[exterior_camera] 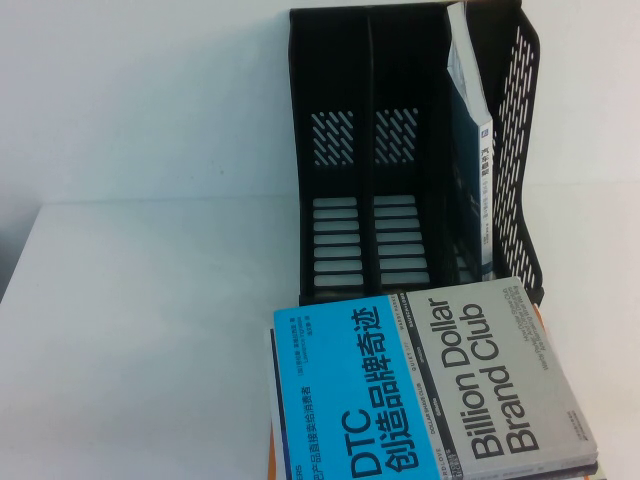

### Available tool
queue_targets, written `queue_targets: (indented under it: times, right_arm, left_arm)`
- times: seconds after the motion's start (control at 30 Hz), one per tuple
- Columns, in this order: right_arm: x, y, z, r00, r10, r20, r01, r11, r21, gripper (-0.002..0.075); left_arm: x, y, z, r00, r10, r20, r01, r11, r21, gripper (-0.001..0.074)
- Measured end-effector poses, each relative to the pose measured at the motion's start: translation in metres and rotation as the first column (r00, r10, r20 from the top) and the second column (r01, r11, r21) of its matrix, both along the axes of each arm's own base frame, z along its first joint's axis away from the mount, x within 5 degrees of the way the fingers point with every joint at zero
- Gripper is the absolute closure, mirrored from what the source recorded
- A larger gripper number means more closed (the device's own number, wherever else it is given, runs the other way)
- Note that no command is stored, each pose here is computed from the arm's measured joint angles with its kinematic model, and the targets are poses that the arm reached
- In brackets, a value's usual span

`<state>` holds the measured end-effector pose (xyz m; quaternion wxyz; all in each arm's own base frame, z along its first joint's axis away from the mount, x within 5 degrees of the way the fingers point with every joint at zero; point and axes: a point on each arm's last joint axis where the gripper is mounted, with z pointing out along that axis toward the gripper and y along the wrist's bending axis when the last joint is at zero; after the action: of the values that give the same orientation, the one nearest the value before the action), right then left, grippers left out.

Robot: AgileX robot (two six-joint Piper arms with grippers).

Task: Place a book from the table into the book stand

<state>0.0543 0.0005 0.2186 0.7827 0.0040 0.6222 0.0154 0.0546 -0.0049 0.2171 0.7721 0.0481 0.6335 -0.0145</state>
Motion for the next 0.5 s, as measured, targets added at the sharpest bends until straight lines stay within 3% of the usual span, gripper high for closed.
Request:
queue_targets:
  times: [0.23,0.5]
  right_arm:
    - [-0.007,-0.001,0.019,0.976,0.000,0.220,-0.010,0.999,0.045,0.0729]
    - [-0.008,-0.001,0.022,0.968,0.001,0.251,-0.016,0.998,0.055,0.0729]
  left_arm:
    - [-0.004,0.002,0.016,0.984,0.014,0.176,-0.011,1.000,-0.019,0.0738]
    - [-0.005,0.002,0.017,0.981,0.006,0.193,0.008,0.998,-0.069,0.0738]
